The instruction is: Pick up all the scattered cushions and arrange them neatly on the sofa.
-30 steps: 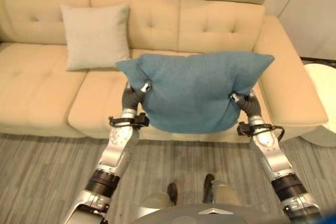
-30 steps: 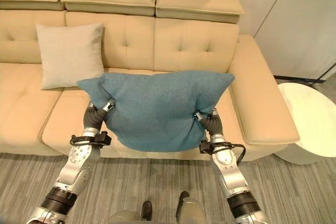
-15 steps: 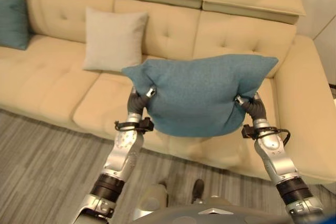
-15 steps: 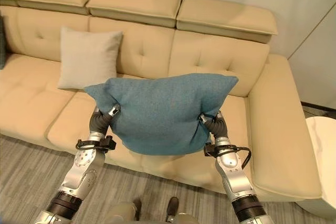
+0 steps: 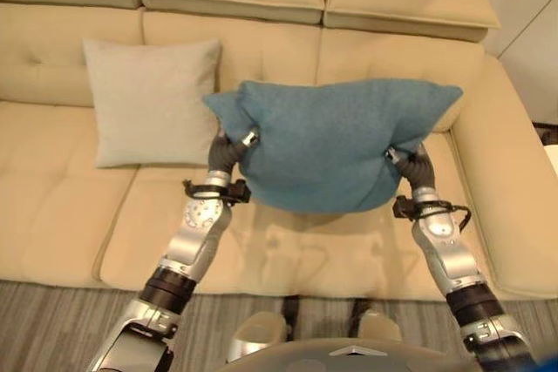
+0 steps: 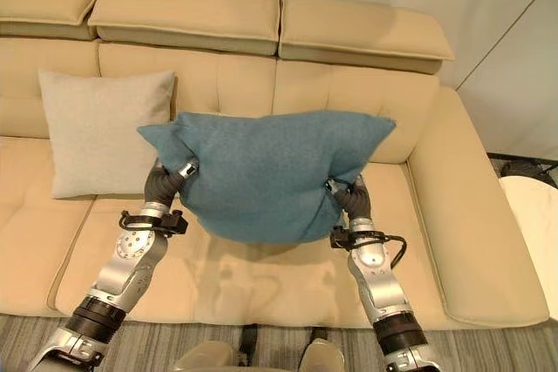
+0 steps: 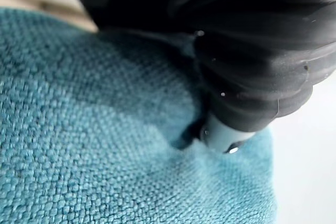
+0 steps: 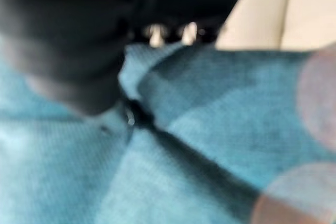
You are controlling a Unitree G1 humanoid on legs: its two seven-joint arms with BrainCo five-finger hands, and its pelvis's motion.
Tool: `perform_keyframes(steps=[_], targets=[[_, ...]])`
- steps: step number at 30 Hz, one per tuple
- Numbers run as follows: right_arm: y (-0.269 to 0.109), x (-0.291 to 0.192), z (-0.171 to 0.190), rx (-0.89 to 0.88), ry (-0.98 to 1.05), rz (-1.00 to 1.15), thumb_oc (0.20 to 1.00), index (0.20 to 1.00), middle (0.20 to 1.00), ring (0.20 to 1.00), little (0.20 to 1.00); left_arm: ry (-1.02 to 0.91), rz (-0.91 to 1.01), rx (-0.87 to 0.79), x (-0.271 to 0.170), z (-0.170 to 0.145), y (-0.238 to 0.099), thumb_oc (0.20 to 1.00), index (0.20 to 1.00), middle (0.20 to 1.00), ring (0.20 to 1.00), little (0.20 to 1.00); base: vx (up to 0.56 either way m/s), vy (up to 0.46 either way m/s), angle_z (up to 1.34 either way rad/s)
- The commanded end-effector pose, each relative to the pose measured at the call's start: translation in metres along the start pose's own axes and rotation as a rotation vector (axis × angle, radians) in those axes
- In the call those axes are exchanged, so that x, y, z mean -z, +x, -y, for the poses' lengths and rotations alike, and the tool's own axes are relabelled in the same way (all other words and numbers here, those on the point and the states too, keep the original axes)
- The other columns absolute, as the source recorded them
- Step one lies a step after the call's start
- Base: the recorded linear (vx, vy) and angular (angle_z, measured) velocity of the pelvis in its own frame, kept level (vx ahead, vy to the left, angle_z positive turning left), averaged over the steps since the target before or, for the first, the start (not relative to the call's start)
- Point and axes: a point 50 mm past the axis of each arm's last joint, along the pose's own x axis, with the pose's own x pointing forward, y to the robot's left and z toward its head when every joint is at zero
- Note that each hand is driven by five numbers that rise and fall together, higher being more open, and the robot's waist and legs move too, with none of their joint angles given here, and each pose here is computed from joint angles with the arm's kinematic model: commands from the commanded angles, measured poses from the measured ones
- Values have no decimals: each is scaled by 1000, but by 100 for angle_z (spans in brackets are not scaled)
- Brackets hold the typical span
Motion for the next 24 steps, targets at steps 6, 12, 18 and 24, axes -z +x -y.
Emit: perform_keyframes(steps=[6,12,18,24], targets=[[15,-63,-17,-101,3,329,200,200,200,200,200,-58,206,222,-34,56,2,200,200,200,200,200,95,-60,21],[49,-91,-37,-114,-20,400,200,200,200,200,200,2,330,194,-66,74,42,200,200,200,200,200,-52,-21,5],[91,-151,-49,-79,-94,533,200,200,200,200,200,45,468,146,-116,95,88,200,200,200,200,200,-155,14,0],[114,-215,-55,-49,-149,662,200,200,200,200,200,81,586,118,-166,104,113,200,200,200,200,200,-61,25,-5]])
